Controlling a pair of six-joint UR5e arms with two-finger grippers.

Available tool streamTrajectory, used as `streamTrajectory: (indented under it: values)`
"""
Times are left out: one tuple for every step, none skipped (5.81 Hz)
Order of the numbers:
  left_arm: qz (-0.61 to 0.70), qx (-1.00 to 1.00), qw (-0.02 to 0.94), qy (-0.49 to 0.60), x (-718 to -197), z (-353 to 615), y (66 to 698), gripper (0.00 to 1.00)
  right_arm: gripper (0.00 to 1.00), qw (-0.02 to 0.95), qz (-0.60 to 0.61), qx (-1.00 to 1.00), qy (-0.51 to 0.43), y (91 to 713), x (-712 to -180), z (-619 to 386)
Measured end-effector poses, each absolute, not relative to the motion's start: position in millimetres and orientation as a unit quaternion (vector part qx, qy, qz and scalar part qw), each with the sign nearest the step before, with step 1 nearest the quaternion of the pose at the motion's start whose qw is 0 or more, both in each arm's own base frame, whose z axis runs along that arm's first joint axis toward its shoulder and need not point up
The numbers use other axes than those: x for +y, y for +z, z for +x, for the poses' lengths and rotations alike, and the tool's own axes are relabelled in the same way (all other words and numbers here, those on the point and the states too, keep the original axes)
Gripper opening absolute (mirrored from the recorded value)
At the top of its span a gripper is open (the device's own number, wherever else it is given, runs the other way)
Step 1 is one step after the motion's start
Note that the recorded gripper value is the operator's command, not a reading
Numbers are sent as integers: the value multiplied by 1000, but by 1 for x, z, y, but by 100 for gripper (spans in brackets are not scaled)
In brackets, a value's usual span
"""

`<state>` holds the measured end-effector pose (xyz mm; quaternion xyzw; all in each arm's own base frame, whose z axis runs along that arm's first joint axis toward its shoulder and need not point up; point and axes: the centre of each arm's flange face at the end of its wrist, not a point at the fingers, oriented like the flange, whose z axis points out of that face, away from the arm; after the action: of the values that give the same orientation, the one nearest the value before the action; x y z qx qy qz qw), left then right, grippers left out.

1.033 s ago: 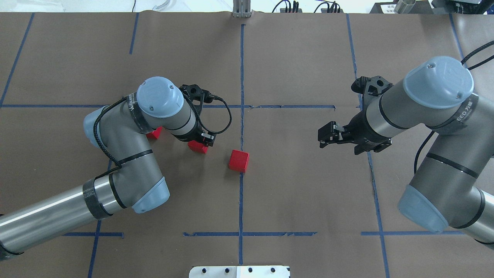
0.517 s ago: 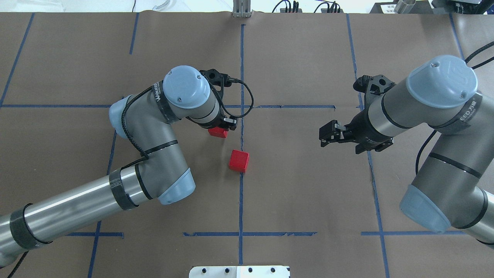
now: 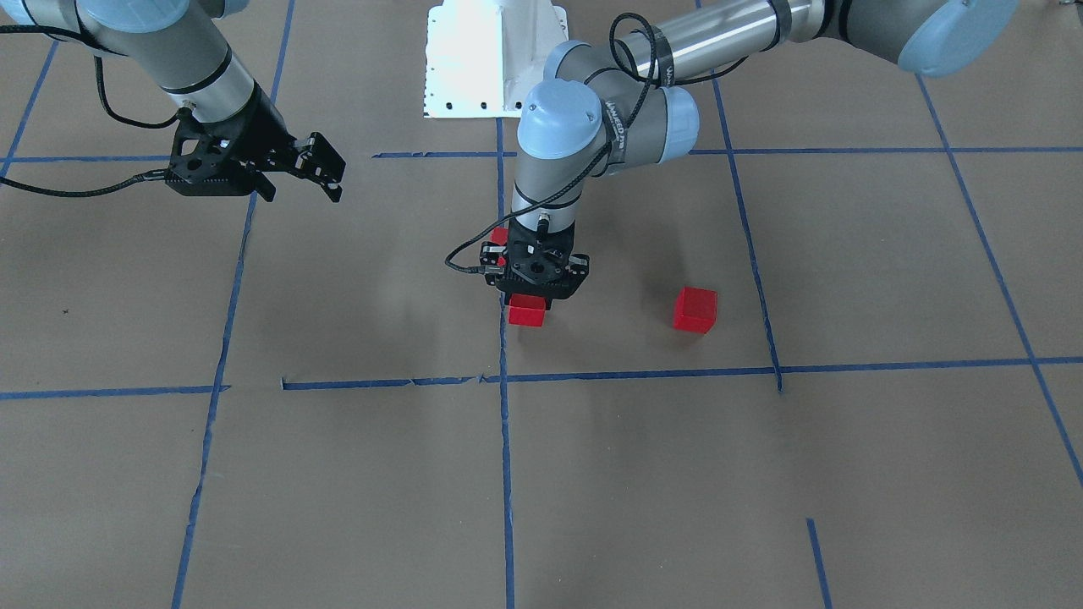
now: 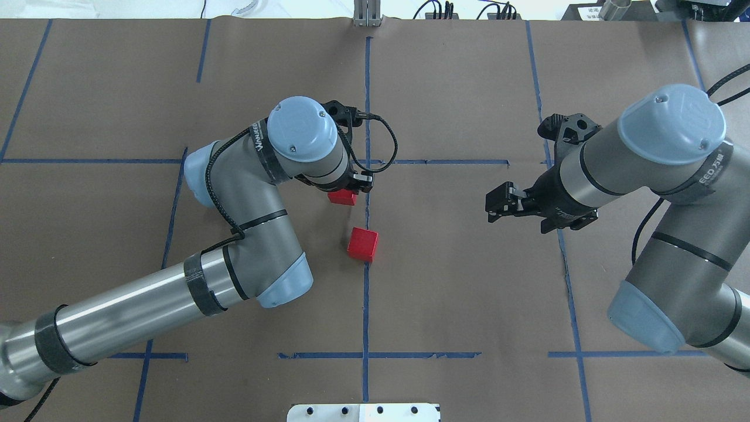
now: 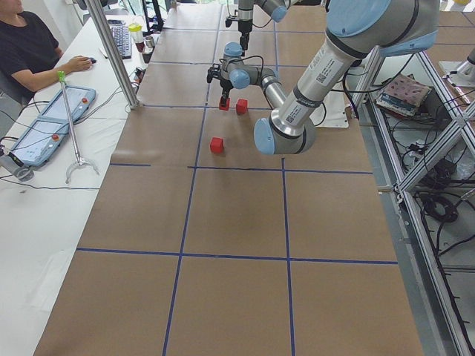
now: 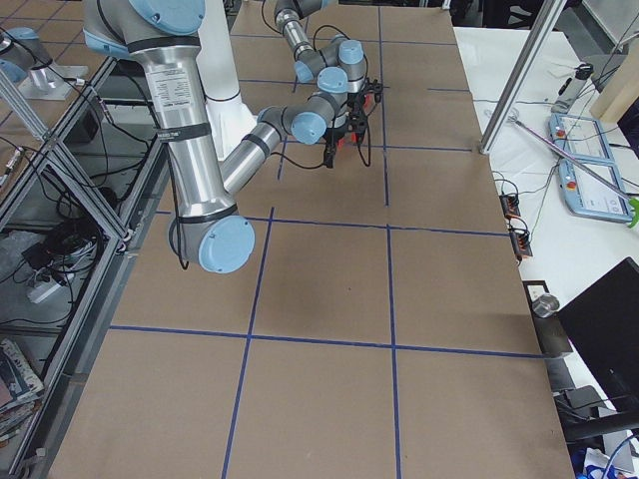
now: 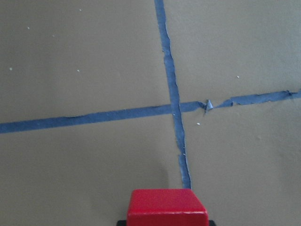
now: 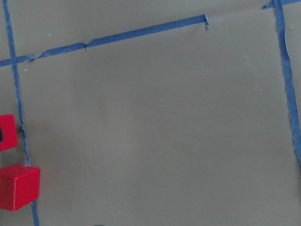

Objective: Form red blocks into L shape at center
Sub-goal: 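Carry the cube with the left gripper and place it beside the center cube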

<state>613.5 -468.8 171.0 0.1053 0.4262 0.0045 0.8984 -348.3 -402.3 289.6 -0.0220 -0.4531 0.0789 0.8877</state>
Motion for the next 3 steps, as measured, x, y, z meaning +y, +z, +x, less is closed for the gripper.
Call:
streamTrajectory:
  values:
    - [99, 422, 901, -3, -459, 622, 170, 0, 100, 888, -22, -453, 80, 290, -402, -348]
    - [94, 415, 905, -7, -456, 624, 171, 0, 100, 887, -22, -454, 79, 289, -402, -347]
    - [92, 412, 906, -8, -455, 624, 171, 0, 100, 887, -22, -454, 80, 288, -401, -347]
